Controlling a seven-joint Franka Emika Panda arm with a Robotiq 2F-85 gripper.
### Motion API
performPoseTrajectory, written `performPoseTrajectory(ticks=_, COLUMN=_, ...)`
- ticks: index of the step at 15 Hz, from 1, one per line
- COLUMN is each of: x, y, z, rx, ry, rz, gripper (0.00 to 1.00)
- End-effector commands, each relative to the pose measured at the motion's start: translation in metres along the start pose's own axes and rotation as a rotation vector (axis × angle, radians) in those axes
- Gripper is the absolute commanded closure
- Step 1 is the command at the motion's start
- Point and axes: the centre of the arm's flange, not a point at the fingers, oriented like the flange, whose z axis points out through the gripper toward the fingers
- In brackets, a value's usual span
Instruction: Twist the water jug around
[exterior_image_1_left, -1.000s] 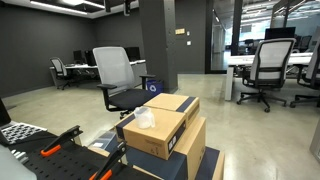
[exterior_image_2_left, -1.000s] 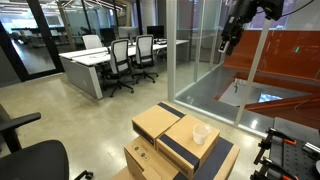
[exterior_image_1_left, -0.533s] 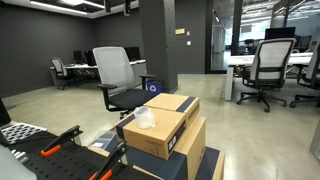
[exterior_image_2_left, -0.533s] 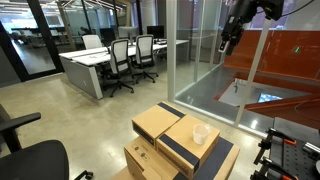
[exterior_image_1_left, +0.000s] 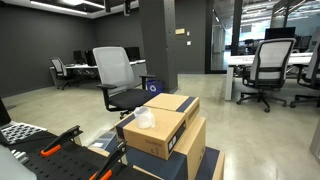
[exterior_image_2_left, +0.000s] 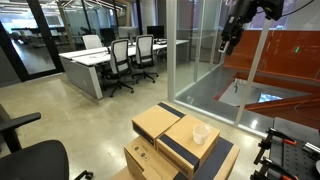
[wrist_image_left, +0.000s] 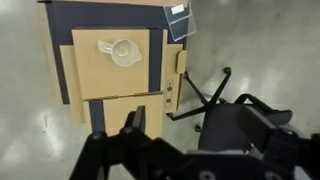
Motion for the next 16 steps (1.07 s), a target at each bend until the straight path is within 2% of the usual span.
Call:
performPoseTrajectory(ticks=1, x=0.0, y=0.0, z=0.0, rx=0.0, ry=0.0, rz=0.0, gripper=0.0)
performPoseTrajectory(ticks=7, x=0.0, y=0.001, z=0.004, rx=-0.027, ry=-0.003, rz=0.015, gripper=0.0)
performPoseTrajectory(ticks=12, x=0.0, y=0.016, z=0.013, rx=-0.088, ry=-0.053, rz=0.094, gripper=0.0)
performPoseTrajectory(ticks=16, x=0.0, y=0.031, z=0.023, rx=-0.124, ry=-0.066, rz=0.091, gripper=0.0)
